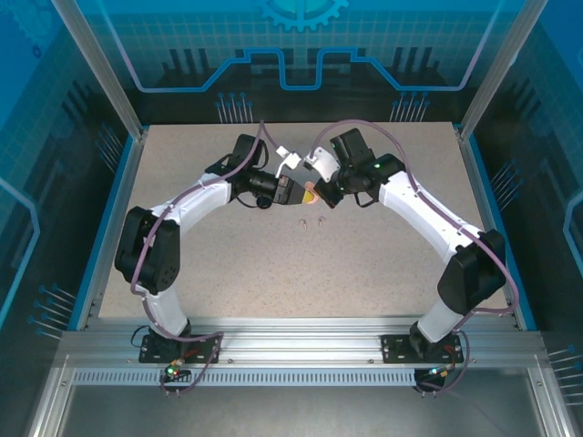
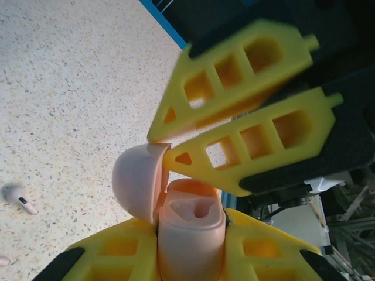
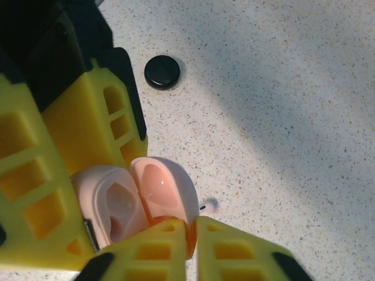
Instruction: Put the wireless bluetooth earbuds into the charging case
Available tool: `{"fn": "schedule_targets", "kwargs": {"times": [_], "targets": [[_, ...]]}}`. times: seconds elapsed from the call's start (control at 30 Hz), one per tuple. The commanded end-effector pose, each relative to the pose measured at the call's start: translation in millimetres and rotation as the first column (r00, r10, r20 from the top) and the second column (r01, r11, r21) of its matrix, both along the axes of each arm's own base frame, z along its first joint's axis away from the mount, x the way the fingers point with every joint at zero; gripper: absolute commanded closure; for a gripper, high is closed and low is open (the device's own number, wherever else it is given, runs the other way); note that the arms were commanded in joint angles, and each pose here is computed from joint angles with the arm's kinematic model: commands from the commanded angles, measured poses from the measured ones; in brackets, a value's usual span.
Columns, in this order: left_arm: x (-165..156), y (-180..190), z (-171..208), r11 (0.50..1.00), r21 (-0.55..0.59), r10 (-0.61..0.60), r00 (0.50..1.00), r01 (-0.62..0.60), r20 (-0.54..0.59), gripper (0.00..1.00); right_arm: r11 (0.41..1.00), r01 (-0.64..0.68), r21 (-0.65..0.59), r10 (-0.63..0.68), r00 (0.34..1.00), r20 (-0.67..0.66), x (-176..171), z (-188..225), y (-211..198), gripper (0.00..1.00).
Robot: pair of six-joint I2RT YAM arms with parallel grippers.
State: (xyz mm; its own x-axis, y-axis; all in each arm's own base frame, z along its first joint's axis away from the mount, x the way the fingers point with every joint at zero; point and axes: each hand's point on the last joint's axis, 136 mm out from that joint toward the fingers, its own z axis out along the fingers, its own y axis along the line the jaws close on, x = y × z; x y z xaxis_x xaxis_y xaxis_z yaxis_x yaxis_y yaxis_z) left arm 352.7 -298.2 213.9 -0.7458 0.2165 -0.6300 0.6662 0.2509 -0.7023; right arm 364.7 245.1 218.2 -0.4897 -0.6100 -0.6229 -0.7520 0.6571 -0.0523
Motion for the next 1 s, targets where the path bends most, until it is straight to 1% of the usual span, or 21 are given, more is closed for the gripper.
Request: {"fn": "schedule_targets", "kwargs": {"times": [0.0,0.03,0.07,0.2,0.27,0.33,0.4,0.47,0.5,0.57,0.6,0.63,0.7,0.73,0.83,0.87,0.97], "targets": [[-9,8,5,1.000,0.006,0.019,1.000,-0.019,0.024,1.00,0.996,0.068,0.060,-0.071,0.996,0.050,18,33,-6,0.77],[-9,10,4,0.999,0.011,0.033,0.999,-0.033,0.032,1.00,0.994,0.069,0.084,-0.073,0.996,0.045,17,39,-6,0.69],[-8,11,5,0.999,0.014,0.046,0.998,-0.047,0.042,1.00,0.991,0.070,0.110,-0.075,0.996,0.044,16,46,-7,0.64],[-2,23,8,0.992,0.010,0.123,0.990,-0.124,0.071,1.00,0.967,0.076,0.244,-0.084,0.996,0.019,6,74,-12,0.47],[0,29,11,0.986,-0.002,0.164,0.982,-0.165,0.097,1.00,0.949,0.121,0.290,-0.125,0.992,-0.005,5,80,-18,0.40],[3,35,17,0.977,-0.010,0.211,0.967,-0.212,0.144,1.00,0.926,0.213,0.312,-0.205,0.977,-0.059,8,77,-27,0.38],[5,41,27,0.963,-0.034,0.267,0.941,-0.266,0.208,1.00,0.888,0.337,0.312,-0.310,0.941,-0.134,13,64,-35,0.37],[8,48,38,0.942,-0.072,0.334,0.900,-0.327,0.280,1.00,0.851,0.437,0.292,-0.387,0.897,-0.214,16,44,-40,0.37],[11,53,45,0.926,-0.099,0.376,0.869,-0.364,0.323,1.00,0.831,0.482,0.278,-0.422,0.871,-0.250,17,34,-42,0.37],[13,65,62,0.887,-0.170,0.460,0.793,-0.429,0.399,1.00,0.804,0.541,0.248,-0.454,0.827,-0.331,17,11,-38,0.37],[13,72,73,0.861,-0.216,0.506,0.743,-0.460,0.437,1.00,0.798,0.559,0.226,-0.468,0.810,-0.354,18,0,-36,0.37],[13,79,82,0.834,-0.256,0.549,0.690,-0.489,0.472,1.00,0.799,0.568,0.197,-0.474,0.797,-0.373,17,-12,-31,0.37],[12,92,100,0.789,-0.316,0.609,0.604,-0.527,0.514,1.00,0.820,0.554,0.140,-0.470,0.793,-0.387,16,-34,-19,0.37],[10,96,109,0.778,-0.336,0.622,0.572,-0.531,0.535,1.00,0.835,0.539,0.110,-0.464,0.798,-0.385,16,-44,-13,0.38],[2,101,130,0.771,-0.368,0.627,0.522,-0.519,0.578,1.00,0.877,0.479,0.021,-0.433,0.810,-0.395,13,-73,6,0.42],[-1,101,136,0.770,-0.380,0.629,0.509,-0.512,0.588,1.00,0.886,0.464,0.000,-0.427,0.814,-0.393,13,-78,10,0.43],[-8,108,158,0.757,-0.418,0.641,0.446,-0.502,0.625,1.00,0.904,0.418,-0.089,-0.417,0.819,-0.393,14,-104,22,0.46]]}}
